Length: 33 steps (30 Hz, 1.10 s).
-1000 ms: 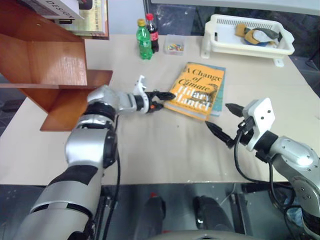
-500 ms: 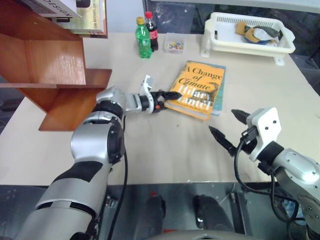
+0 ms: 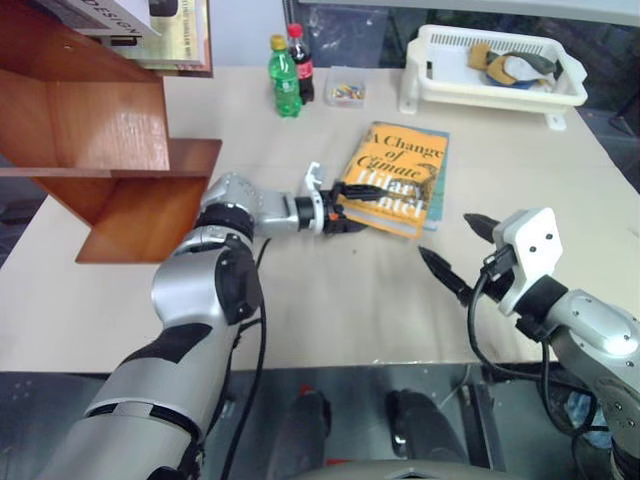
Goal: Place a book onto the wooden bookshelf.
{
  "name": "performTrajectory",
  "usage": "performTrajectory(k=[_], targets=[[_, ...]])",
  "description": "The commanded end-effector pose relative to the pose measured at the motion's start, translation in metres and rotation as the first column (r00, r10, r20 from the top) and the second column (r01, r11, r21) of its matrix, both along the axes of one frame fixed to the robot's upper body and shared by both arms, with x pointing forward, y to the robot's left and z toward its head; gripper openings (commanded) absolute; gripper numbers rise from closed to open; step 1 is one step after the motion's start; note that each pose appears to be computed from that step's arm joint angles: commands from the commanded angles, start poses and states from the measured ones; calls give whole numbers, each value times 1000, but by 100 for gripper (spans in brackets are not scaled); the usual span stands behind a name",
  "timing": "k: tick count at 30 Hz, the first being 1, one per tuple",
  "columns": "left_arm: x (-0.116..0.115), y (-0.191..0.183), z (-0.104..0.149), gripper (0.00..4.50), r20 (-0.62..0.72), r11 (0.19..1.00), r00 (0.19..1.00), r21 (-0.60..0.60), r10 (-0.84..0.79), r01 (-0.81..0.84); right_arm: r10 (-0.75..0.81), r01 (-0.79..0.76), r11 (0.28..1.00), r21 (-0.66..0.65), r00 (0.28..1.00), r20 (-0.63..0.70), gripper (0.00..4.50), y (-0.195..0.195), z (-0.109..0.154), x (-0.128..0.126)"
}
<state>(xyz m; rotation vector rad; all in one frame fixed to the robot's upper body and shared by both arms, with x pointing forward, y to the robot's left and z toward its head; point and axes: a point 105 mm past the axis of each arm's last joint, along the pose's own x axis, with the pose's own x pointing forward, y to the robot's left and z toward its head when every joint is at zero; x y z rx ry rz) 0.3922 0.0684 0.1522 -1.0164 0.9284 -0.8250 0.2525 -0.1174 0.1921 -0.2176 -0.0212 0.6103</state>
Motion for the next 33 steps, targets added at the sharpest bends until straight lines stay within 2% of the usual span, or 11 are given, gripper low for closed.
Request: performTrajectory(k=[1, 10, 15, 24, 33], targets=[[12, 28, 15, 447, 59, 995, 993, -10, 103, -102, 15, -15, 1000, 0, 999, 50, 450, 1, 10, -1], [27, 59, 25, 447, 133, 971, 964, 35, 230, -237, 23, -24, 1000, 2, 998, 57, 450, 3, 10, 2], [34, 58, 26, 447, 163, 959, 950, 50, 267, -279, 21, -21, 1000, 2, 998, 61, 450, 3, 10, 2], [23, 24, 31, 447, 175, 992, 977, 19, 121, -127, 10, -10, 1000, 0, 997, 71, 450, 1, 10, 4], [8, 11, 39, 447, 178, 1000, 984, -1, 5, -5, 9, -9, 1000, -3, 997, 72, 450, 0, 10, 4]])
